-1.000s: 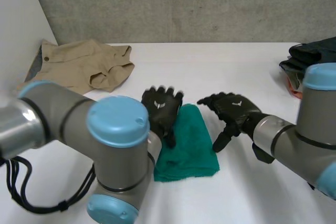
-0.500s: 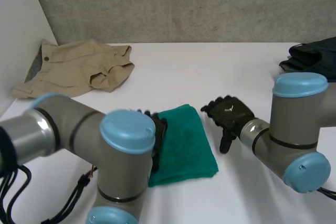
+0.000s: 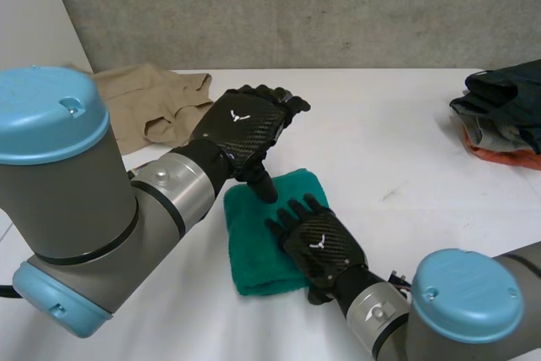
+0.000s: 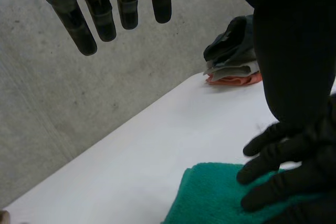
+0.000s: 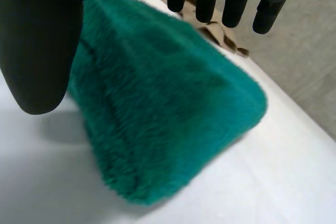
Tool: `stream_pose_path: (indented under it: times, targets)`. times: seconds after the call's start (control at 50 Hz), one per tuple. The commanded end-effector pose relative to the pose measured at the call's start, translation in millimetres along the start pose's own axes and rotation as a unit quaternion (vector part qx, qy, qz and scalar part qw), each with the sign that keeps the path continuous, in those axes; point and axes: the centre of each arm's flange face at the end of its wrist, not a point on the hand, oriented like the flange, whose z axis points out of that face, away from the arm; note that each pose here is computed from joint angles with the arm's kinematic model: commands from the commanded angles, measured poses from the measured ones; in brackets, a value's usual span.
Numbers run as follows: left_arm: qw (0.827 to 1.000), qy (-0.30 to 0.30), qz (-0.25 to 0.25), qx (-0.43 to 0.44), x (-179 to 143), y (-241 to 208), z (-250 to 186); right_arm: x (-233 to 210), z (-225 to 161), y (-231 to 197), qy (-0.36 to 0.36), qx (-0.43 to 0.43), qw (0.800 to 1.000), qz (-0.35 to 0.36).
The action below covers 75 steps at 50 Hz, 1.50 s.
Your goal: Fold the laundry.
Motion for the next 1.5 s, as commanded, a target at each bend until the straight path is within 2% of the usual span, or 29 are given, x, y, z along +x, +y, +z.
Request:
stream_pose_path:
  times: [0.02,0.36,0.62,0.92,1.2,1.32,1.42,1.5]
  targets:
    - [1.000,0.000,-0.009,-0.014,2,10,1,0,19,12,0.010,0.006,1.000,-0.006]
    - [1.000,-0.002,-0.009,-0.013,1,15,2,8,51,13,0.024,0.025,0.999,-0.024]
    - [1.000,0.003,-0.006,-0.005,3,9,-1,30,68,-11,0.049,0.071,0.996,-0.024]
    - [1.000,-0.001,-0.008,0.002,1,5,-3,38,78,9,0.037,0.018,0.999,-0.009]
    - [1.000,0.001,-0.007,0.004,2,3,-4,56,89,-6,0.058,0.049,0.997,-0.015]
    - [1.000,0.001,-0.003,0.029,3,-13,-11,117,96,-39,0.128,0.101,0.986,-0.027]
    - [0.998,0.001,0.000,0.057,3,-28,-17,191,90,-75,0.189,0.168,0.966,-0.054]
    - [0.997,0.026,0.003,0.077,12,-35,-23,246,85,-93,0.226,0.217,0.947,-0.068]
